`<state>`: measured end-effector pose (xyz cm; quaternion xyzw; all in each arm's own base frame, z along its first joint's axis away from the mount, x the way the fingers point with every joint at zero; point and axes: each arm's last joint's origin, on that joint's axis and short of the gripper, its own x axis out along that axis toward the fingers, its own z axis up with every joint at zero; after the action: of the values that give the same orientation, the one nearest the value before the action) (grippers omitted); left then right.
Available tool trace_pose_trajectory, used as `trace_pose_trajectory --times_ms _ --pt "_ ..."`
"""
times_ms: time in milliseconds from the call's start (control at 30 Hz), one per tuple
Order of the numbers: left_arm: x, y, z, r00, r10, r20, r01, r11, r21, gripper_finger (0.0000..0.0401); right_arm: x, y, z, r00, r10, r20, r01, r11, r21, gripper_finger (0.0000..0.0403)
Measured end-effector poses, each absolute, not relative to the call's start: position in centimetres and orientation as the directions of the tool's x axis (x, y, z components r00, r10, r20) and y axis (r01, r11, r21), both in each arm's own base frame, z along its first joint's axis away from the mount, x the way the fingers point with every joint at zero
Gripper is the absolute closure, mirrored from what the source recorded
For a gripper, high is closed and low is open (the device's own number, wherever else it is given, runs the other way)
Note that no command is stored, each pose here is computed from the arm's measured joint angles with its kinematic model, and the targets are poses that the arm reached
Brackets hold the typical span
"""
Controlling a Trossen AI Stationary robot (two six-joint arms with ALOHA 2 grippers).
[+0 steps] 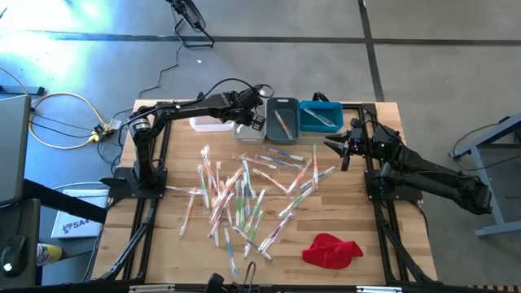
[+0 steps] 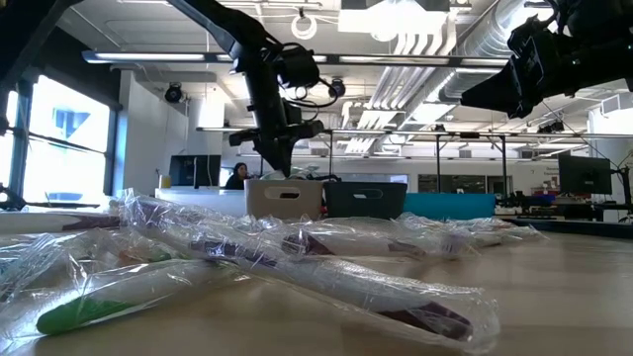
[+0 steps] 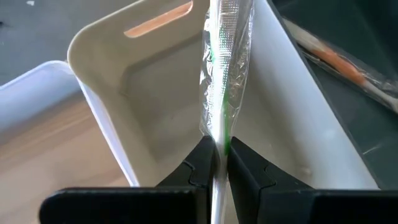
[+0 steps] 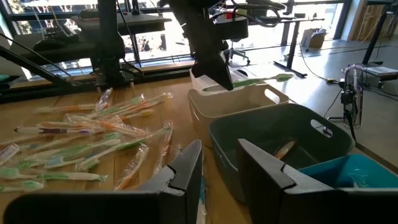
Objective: Pick & Place Toothbrushes
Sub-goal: Put the green toothbrush into the gray bin
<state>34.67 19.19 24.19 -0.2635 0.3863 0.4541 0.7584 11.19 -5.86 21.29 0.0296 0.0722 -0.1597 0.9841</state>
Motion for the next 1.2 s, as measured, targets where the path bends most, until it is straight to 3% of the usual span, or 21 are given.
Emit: trace_pose_trajectory --times_ms 833,1200 --pt "35.6 19.4 22.0 0.256 0.482 -0.838 -0.881 0.473 0.003 0.0371 11.1 -6.0 21.2 0.923 -0.348 -0.164 0.358 0.933 0.031 0.0310" --pt "35.7 19.5 22.0 0.263 0.482 -0.836 -0.879 0.476 -0.002 0.0277 11.1 -6.0 21.2 0.918 -0.359 -0.166 0.369 0.929 0.029 0.0310"
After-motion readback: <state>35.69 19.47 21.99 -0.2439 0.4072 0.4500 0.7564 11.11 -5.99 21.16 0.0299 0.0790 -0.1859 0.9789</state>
